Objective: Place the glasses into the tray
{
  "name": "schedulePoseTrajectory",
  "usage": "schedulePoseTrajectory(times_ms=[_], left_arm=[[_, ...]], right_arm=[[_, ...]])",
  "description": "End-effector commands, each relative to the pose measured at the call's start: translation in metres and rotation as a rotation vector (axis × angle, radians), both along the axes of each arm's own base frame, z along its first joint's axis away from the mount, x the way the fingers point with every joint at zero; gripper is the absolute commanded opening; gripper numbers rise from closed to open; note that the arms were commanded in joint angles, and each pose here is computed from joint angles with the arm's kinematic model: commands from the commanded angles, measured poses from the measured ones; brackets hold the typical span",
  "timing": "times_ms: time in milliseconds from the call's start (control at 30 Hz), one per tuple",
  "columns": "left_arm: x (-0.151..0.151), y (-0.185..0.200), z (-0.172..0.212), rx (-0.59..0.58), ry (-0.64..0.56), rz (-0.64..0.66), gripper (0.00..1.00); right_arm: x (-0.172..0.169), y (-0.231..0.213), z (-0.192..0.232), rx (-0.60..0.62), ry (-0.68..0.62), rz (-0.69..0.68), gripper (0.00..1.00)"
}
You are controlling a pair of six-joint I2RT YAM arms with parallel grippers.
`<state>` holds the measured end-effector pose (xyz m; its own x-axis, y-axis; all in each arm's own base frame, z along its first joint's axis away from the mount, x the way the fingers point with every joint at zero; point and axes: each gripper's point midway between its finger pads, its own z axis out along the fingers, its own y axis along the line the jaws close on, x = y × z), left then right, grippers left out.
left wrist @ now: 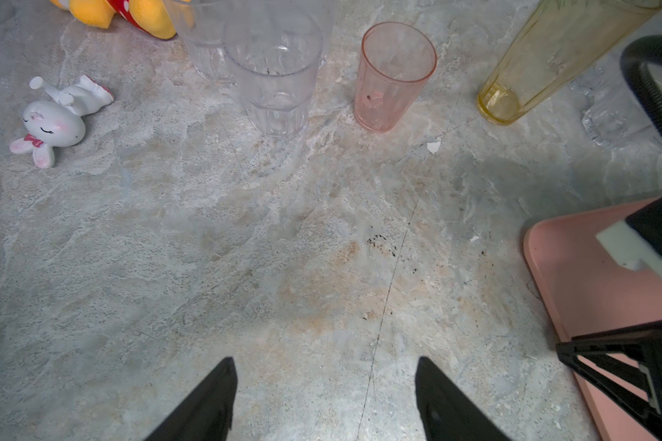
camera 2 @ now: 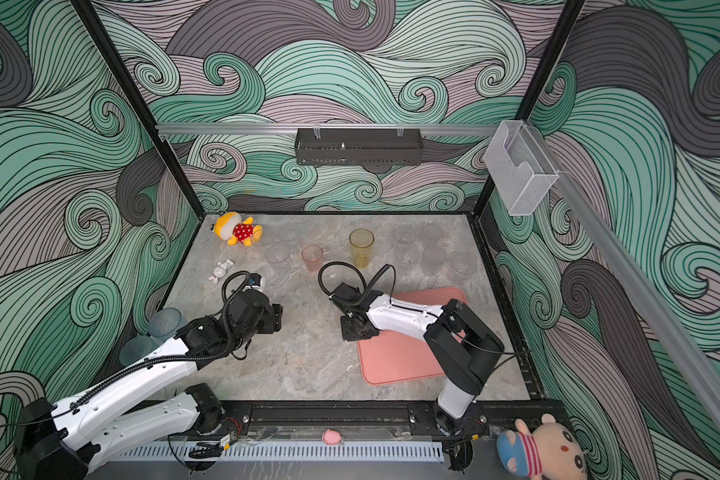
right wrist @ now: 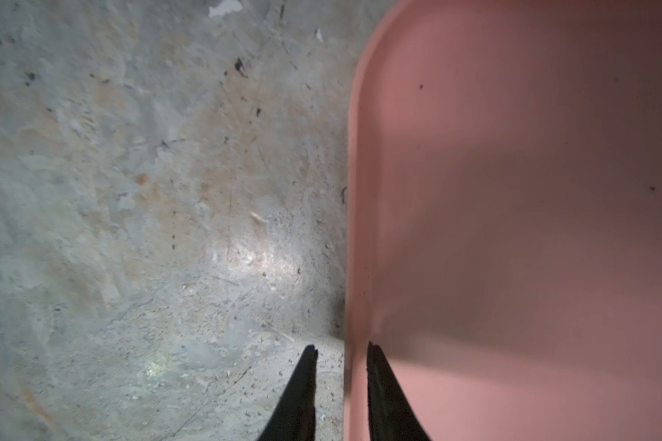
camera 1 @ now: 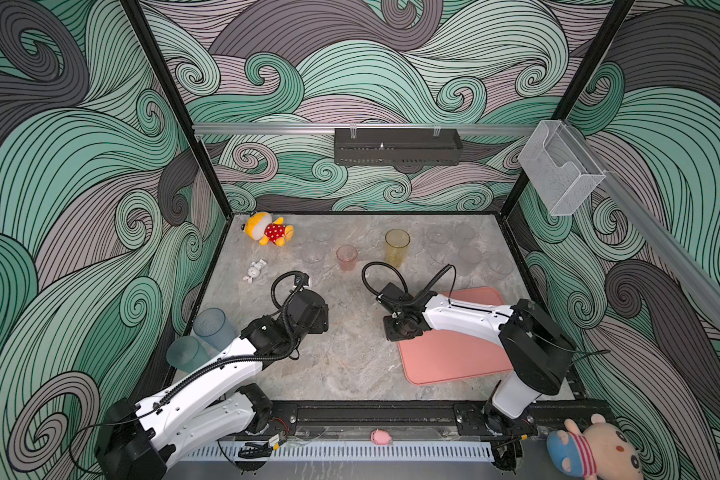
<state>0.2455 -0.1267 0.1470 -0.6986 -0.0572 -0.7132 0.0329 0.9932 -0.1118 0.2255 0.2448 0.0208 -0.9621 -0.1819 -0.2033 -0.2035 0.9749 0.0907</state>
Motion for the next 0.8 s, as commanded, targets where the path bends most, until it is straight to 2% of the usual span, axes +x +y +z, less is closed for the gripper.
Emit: schedulePoseTrajectory(times_ms=[0, 267, 467, 633, 767], left_arm=[[0.004, 0.010, 0.010, 0.011, -0.021, 0.061, 0.76], [0.008, 0.032, 0.041, -0.023, -0.057, 0.127, 0.76], [0.006, 0.051, 0.050, -0.020, -0.075, 0.169, 0.76], [0.002, 0.055, 0.050, -0.051, -0.057, 0.172, 0.70], [0.000, 0.057, 0.049, -0.072, -0.045, 0.181, 0.70]], right_arm=[[0.012, 0.004, 0.001, -0.024, -0.035, 0.005, 0.17], [0.022, 0.029, 0.000, 0.032, -0.018, 0.005, 0.07], [0.030, 0.071, 0.003, 0.122, 0.003, -0.003, 0.06], [0.042, 0.116, 0.002, 0.242, 0.013, -0.092, 0.06], [0.055, 0.146, 0.004, 0.260, 0.000, -0.103, 0.06]])
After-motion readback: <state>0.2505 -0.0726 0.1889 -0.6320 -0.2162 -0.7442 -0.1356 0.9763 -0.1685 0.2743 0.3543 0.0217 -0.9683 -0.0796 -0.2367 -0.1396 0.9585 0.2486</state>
